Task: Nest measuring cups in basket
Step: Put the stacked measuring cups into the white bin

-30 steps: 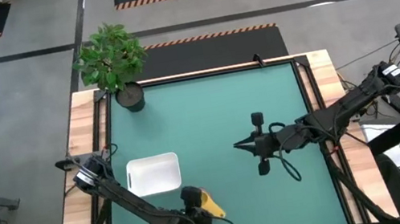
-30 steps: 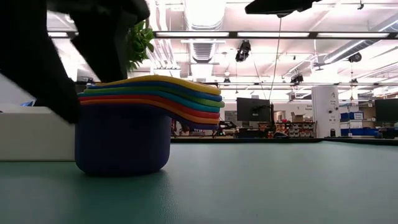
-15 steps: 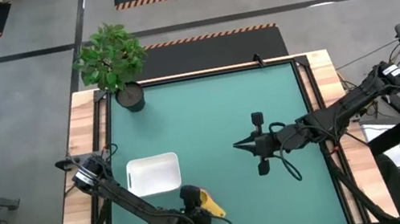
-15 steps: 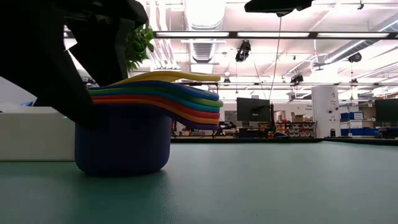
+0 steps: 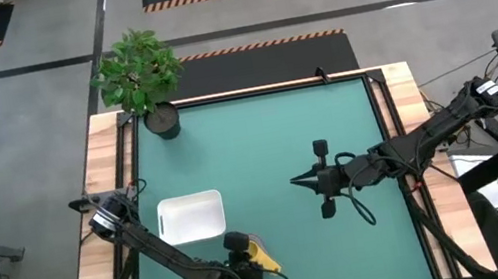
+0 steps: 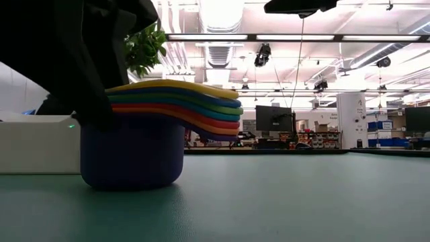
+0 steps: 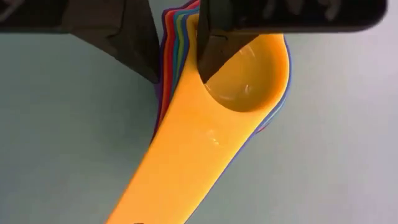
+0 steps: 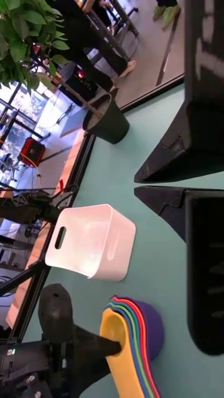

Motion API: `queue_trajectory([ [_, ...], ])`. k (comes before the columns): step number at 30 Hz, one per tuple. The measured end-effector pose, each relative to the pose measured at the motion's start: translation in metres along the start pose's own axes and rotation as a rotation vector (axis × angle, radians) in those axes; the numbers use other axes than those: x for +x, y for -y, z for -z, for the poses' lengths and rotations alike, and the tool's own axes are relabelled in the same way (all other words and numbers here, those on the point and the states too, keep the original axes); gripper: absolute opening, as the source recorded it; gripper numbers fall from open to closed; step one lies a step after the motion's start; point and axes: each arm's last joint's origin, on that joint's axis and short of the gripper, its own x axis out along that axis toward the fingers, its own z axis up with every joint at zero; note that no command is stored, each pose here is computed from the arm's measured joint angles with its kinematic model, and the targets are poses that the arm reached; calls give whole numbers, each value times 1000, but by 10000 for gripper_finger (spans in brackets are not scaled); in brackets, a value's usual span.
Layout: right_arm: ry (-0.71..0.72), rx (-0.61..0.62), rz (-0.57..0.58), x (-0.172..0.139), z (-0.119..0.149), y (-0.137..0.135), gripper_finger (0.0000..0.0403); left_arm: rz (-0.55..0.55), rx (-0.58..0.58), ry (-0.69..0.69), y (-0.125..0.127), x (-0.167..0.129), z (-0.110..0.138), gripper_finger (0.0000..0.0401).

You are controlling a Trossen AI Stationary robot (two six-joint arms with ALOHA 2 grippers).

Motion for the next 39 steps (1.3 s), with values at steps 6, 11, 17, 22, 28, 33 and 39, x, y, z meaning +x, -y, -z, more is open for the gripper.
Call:
queue_trajectory([
  [6, 0, 0, 0, 0, 0, 0, 9, 3, -3, 3, 0, -1, -2, 59],
  [11, 0, 0, 0, 0, 0, 0, 9, -4, -8, 18, 0, -2, -4, 59],
  [17, 0, -1, 0, 0, 0, 0, 9, -9, -8, 29, 1, -5, -6, 59],
  [22, 0, -1, 0, 0, 0, 0, 9, -1, -15, 47, 2, -9, -10, 59],
  [28, 1, 0, 0, 0, 0, 0, 9, -3, -19, 62, 1, -14, -11, 59],
  [33, 1, -1, 0, 0, 0, 0, 9, -19, -25, 81, -2, -19, -12, 59],
  [39, 0, -1, 0, 0, 0, 0, 9, -30, -37, 116, -7, -31, -14, 59],
])
